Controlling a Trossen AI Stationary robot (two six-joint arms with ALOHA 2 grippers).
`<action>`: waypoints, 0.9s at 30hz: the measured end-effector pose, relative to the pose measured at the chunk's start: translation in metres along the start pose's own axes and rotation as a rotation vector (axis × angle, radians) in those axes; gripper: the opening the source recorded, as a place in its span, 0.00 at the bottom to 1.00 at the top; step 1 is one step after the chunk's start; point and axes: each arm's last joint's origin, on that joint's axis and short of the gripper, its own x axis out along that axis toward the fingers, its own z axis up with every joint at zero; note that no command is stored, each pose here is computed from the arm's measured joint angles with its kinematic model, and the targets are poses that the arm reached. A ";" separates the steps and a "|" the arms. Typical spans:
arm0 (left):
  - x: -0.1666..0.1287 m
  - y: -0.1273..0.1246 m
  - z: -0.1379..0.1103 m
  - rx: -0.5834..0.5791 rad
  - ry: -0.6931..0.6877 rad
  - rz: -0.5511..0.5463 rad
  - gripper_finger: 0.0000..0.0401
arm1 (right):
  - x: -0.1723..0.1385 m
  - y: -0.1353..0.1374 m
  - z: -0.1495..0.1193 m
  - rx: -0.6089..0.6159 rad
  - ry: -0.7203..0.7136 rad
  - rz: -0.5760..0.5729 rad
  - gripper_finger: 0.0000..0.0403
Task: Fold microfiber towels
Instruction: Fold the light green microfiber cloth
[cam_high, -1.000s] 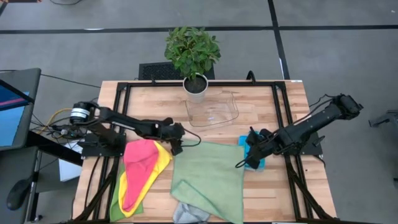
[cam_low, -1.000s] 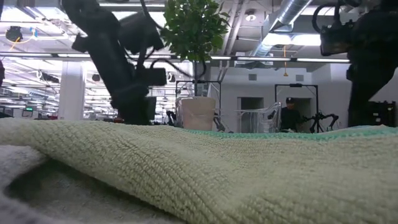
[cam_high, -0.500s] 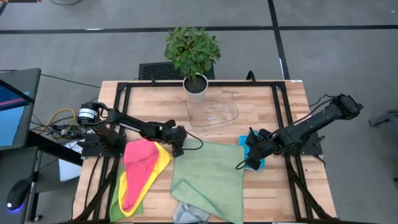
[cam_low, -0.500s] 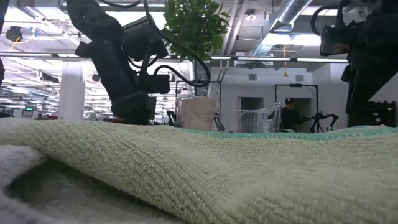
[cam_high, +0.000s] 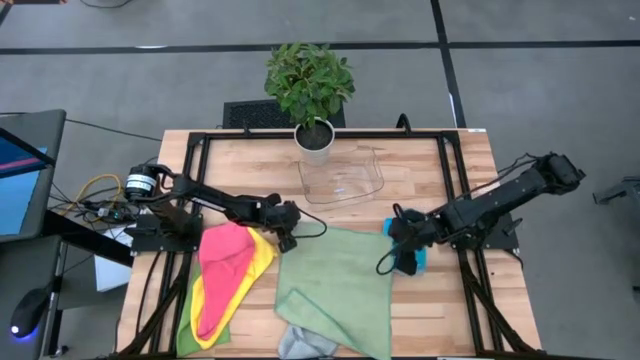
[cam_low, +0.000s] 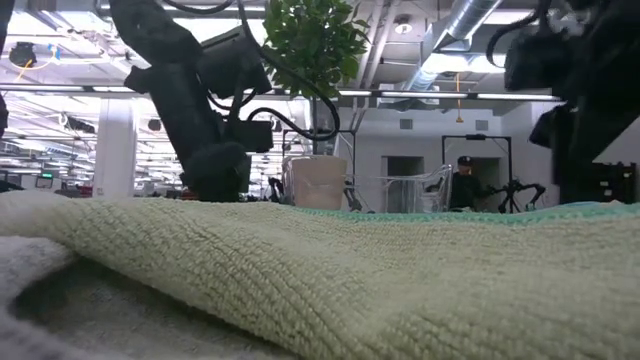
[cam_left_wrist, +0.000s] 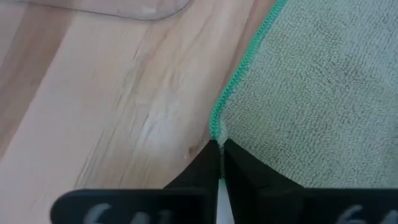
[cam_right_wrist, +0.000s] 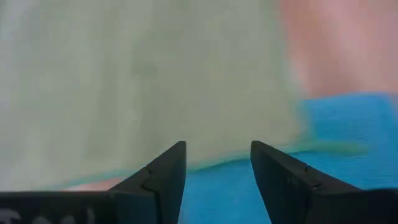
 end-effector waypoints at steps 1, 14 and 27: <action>-0.005 -0.001 0.003 0.010 -0.006 -0.024 0.04 | -0.002 0.004 0.001 0.005 0.012 0.039 0.51; -0.112 0.010 0.021 0.037 -0.124 -0.048 0.49 | -0.017 0.064 -0.027 0.086 -0.069 0.158 0.51; -0.094 -0.083 -0.014 0.186 -0.066 -0.446 0.57 | 0.027 0.157 -0.062 0.060 -0.029 0.338 0.51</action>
